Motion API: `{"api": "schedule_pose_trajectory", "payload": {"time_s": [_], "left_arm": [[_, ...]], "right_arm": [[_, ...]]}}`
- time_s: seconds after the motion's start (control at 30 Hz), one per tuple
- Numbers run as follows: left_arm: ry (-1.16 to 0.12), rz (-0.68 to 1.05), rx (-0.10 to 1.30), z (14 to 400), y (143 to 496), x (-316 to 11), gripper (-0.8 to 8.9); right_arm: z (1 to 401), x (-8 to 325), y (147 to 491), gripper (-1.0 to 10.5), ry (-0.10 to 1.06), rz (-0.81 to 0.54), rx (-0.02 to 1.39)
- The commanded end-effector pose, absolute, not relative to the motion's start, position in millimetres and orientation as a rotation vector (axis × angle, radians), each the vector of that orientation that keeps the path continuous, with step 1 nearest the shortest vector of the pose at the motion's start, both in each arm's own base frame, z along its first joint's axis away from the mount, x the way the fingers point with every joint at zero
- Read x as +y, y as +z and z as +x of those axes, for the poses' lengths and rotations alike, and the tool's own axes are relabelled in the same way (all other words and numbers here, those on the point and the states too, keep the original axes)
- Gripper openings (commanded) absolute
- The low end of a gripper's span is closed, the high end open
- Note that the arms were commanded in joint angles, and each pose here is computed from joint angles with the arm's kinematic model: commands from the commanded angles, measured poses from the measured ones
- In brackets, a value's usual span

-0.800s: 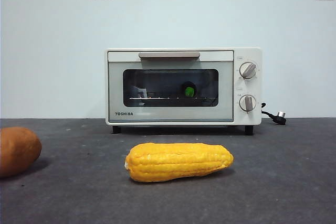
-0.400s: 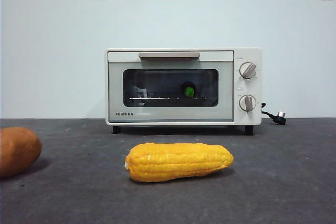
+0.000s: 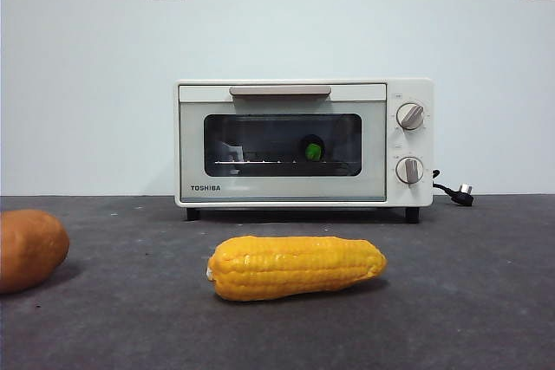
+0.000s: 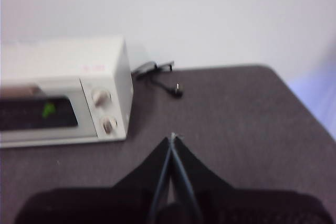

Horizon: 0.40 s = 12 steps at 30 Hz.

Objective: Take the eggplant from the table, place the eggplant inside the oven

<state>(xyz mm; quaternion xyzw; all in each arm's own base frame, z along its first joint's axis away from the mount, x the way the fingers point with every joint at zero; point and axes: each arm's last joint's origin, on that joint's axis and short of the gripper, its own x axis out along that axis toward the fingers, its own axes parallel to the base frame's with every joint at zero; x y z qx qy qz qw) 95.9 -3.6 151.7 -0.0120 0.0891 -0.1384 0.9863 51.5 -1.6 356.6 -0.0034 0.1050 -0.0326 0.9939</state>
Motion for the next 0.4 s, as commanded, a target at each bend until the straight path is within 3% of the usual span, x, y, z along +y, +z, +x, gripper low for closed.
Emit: {"api": "schedule_pose_trajectory", "payload": {"time_s": [0.03, 0.4], "left_arm": [[-0.272, -0.035, 0.18, 96.4, 149.5, -3.2, -0.04], [-0.272, -0.035, 0.18, 96.5, 149.5, -3.2, -0.04]], "right_arm": [[55.3, -1.5, 332.1, 0.0, -0.064, -0.01, 0.215], [71.4, -1.3, 245.0, 0.0, -0.068, 0.048, 0.168]]}}
